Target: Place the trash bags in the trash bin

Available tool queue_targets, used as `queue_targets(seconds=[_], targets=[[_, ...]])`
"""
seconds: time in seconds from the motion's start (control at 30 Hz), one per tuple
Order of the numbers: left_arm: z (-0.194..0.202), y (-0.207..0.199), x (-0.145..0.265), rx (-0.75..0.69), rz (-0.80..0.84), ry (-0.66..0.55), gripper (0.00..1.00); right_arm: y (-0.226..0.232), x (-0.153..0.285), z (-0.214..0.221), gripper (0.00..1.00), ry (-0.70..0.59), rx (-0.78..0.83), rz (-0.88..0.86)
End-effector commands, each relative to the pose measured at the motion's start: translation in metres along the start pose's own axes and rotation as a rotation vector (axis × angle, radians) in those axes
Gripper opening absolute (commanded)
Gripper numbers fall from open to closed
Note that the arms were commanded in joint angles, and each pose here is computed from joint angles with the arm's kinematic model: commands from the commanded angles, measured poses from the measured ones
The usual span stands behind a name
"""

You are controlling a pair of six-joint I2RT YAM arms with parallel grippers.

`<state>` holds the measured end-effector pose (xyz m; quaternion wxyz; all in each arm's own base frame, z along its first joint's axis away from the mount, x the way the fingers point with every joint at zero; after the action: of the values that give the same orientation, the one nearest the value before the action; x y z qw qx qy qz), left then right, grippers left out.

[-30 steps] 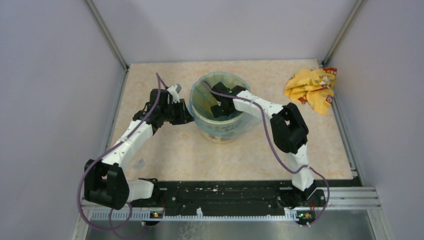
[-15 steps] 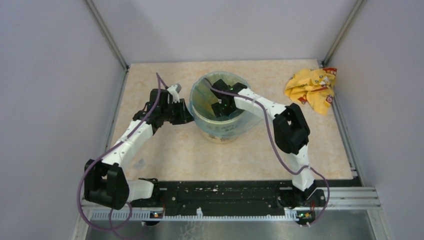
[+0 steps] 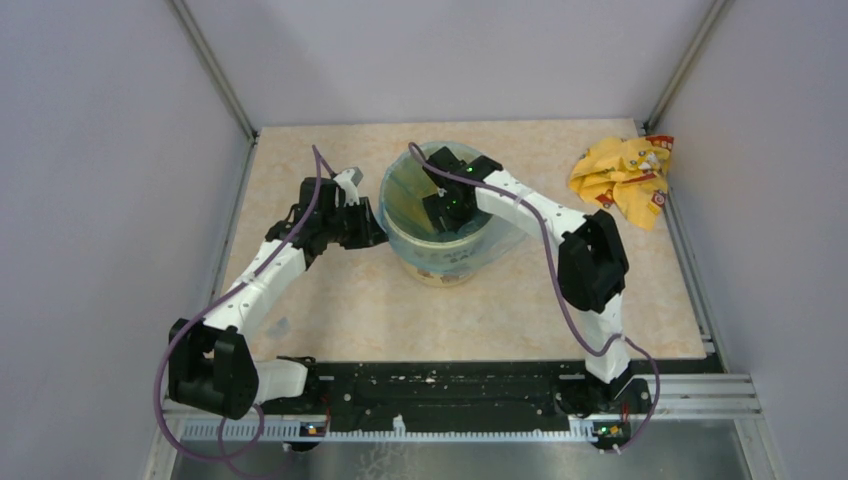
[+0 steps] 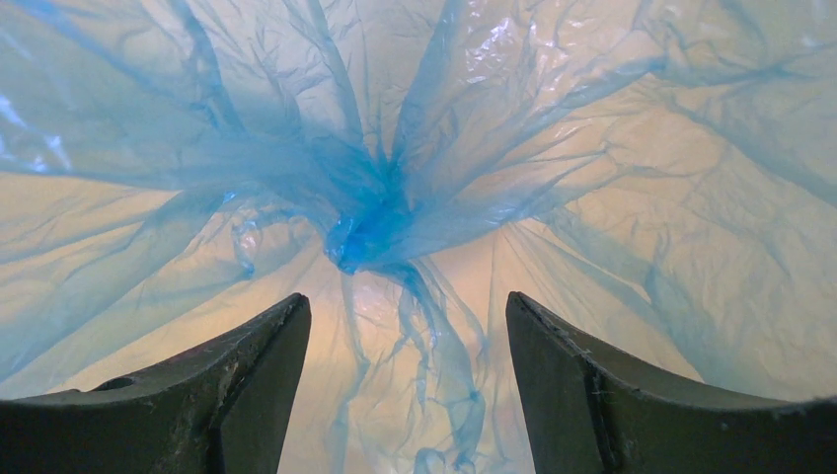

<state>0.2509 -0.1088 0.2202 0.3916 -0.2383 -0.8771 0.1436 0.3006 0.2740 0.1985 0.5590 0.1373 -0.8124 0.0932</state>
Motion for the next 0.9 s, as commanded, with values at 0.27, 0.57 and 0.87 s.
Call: queue_targets(seconds=[0.27,0.57,0.87], targets=[[-0.004,-0.001,-0.005,-0.017,0.02,-0.032,0.35,0.002,0.073,-0.018,0.73,-0.167,-0.041,-0.081],[-0.004,-0.001,-0.005,-0.019,0.018,-0.031,0.35,0.003,0.102,-0.022,0.77,-0.221,-0.064,-0.145],[-0.003,0.0,-0.006,-0.02,0.011,-0.03,0.35,-0.003,0.165,-0.024,0.79,-0.373,-0.116,-0.234]])
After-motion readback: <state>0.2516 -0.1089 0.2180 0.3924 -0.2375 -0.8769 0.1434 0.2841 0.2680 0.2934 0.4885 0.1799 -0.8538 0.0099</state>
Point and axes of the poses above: each gripper's point midway between its finger pads, its own x axis back along the fingers, its own y axis along the line the jaws close on, z = x × y, the point moved 10 cm from there along x, back along the fingers, and after that the axes turned 5 degrees about -x, right-handed, at the moved point
